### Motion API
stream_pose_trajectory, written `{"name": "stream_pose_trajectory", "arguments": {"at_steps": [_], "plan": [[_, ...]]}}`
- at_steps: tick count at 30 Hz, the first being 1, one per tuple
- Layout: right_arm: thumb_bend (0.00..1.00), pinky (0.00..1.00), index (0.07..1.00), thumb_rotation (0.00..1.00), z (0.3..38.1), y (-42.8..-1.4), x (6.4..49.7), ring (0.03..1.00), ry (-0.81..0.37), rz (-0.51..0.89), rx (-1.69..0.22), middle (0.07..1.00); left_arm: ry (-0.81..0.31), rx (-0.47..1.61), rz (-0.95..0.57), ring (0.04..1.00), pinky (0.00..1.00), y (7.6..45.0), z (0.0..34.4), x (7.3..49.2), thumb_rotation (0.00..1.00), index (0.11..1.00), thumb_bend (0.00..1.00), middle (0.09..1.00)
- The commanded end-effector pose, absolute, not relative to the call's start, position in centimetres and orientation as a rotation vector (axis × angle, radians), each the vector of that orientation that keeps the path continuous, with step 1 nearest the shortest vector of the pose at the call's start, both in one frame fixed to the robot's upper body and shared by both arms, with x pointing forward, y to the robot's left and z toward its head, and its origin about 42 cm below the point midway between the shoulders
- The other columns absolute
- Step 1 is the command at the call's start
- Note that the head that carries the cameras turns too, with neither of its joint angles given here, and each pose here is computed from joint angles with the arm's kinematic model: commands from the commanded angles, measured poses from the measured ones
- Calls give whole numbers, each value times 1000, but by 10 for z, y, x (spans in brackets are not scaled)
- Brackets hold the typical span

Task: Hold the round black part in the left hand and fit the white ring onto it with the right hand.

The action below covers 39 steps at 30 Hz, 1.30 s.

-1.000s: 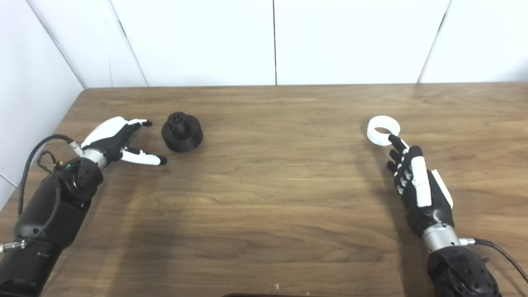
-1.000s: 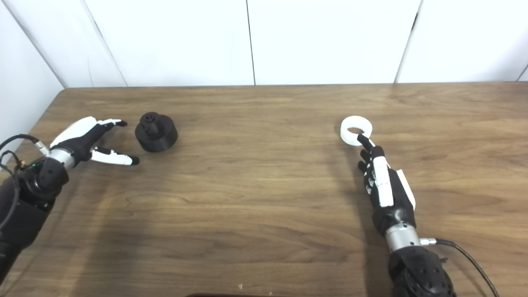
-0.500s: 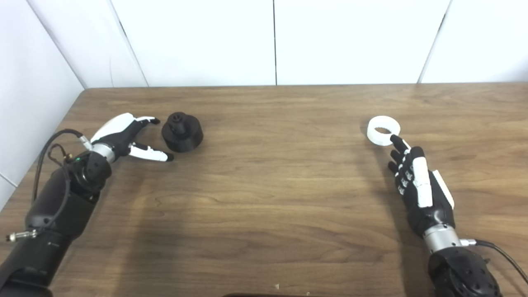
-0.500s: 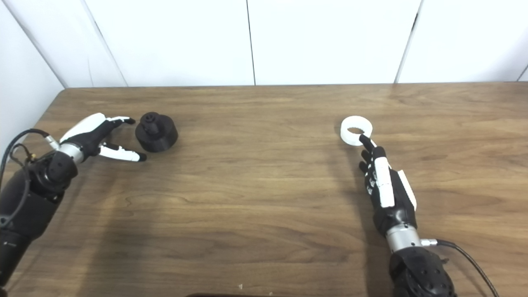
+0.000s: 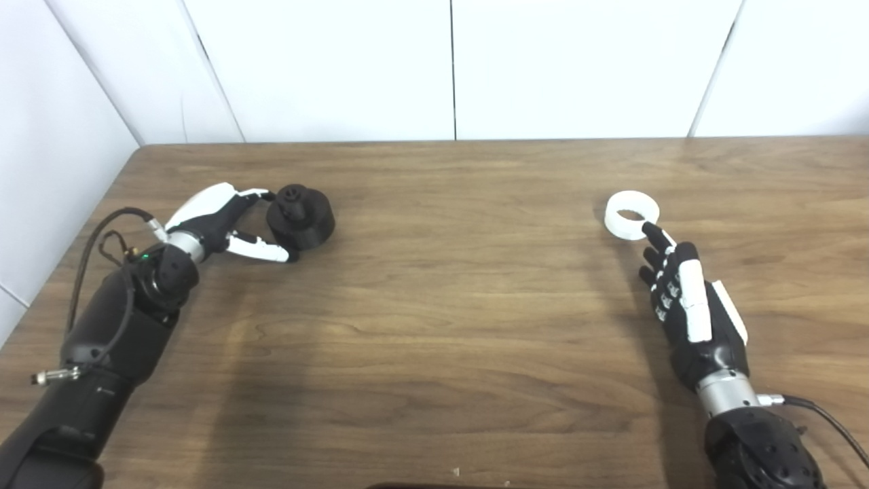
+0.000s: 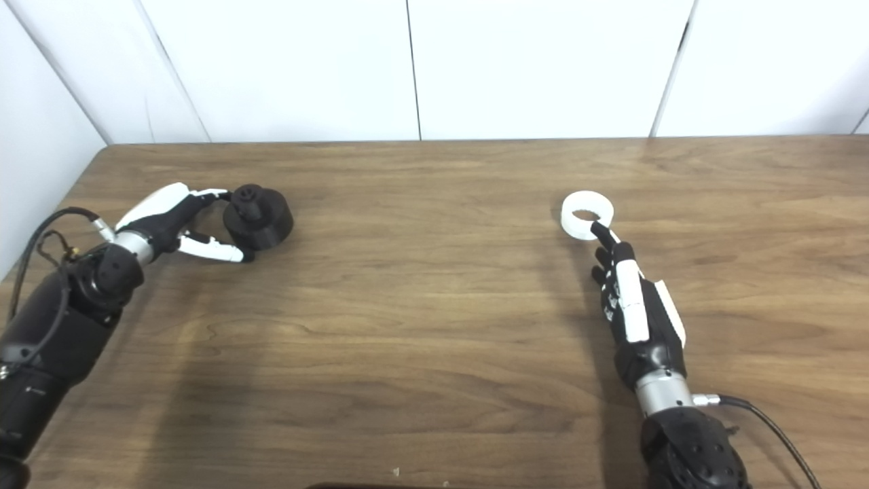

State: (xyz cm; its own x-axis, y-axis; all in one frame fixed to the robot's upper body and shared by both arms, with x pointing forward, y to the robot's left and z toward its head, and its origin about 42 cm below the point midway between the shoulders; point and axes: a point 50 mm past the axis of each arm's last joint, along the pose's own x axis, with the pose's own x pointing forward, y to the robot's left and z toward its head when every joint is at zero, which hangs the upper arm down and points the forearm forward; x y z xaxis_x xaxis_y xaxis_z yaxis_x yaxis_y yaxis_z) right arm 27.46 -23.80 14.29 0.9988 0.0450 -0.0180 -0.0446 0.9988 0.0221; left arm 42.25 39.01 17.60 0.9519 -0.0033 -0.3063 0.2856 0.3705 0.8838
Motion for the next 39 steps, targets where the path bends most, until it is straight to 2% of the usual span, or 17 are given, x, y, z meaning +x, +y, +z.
{"name": "stream_pose_trajectory", "arguments": {"at_steps": [1,12,22,29,39], "plan": [[602,1000,921,1000,157,-234,276,1000,-54,47,25,1000,177,1205,-130,1000,966,393,212,441,422,897,1000,962],[607,1000,917,1000,155,-233,273,1000,-51,43,28,1000,152,1208,-149,1000,960,386,214,455,448,900,1000,959],[603,1000,917,1000,154,-236,270,1000,-53,42,28,1000,124,1206,-156,1000,911,381,212,457,429,873,1000,944],[608,1000,916,1000,154,-236,269,1000,-54,36,31,1000,104,1203,-158,993,910,377,210,457,416,866,1000,933],[598,1000,927,1000,154,-237,268,1000,-53,32,30,991,75,1200,-166,980,909,373,208,456,322,732,897,916]]}}
